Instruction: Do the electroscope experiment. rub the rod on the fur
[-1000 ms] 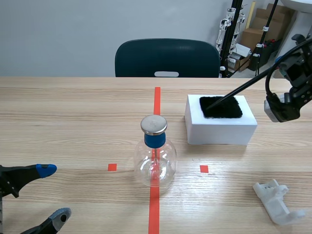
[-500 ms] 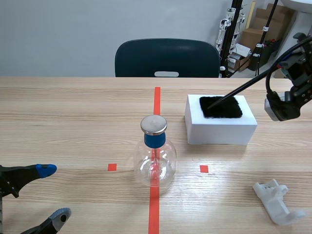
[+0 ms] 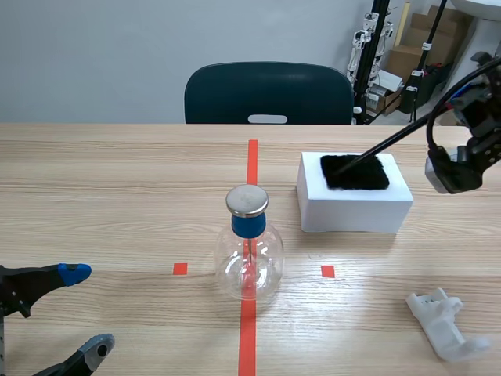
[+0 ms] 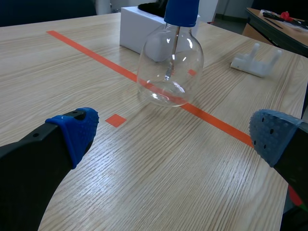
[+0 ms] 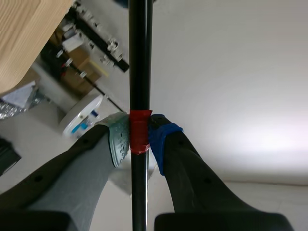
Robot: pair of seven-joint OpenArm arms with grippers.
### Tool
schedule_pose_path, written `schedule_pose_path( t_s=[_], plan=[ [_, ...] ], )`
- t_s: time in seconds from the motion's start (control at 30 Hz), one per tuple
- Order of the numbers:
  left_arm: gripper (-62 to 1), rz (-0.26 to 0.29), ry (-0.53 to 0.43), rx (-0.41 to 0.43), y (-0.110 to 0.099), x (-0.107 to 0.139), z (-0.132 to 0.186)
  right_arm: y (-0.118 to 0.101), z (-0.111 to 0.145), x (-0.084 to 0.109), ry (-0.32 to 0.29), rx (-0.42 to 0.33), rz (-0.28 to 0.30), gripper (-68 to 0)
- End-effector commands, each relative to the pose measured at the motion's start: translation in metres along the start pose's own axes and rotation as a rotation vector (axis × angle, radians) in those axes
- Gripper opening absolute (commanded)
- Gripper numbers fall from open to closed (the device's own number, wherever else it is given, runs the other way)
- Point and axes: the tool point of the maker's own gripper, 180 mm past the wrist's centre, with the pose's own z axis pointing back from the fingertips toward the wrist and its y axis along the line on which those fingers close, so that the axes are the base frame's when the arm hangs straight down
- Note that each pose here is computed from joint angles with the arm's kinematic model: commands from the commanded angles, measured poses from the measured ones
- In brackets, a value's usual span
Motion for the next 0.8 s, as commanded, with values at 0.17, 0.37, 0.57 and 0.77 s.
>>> schedule_pose_path(
  t_s=[0.17, 0.37, 0.57, 0.77],
  plan=[
    [1.4, -0.006, -0.034, 0.007, 0.003, 0.008, -0.002, 0.005, 0.003, -0.034, 0.156, 0.053, 0.027, -67.4],
    [1.4, -0.006, -0.034, 0.007, 0.003, 0.008, -0.002, 0.005, 0.002, -0.030, 0.126, 0.050, 0.049, -67.4],
    [1.4, -0.006, -0.033, 0.007, 0.003, 0.008, -0.002, -0.004, 0.001, -0.003, 0.040, -0.012, 0.049, -67.4],
    [1.4, -0.006, -0.033, 0.007, 0.003, 0.008, -0.002, 0.005, 0.004, -0.035, 0.206, 0.028, 0.033, -67.4]
  ],
)
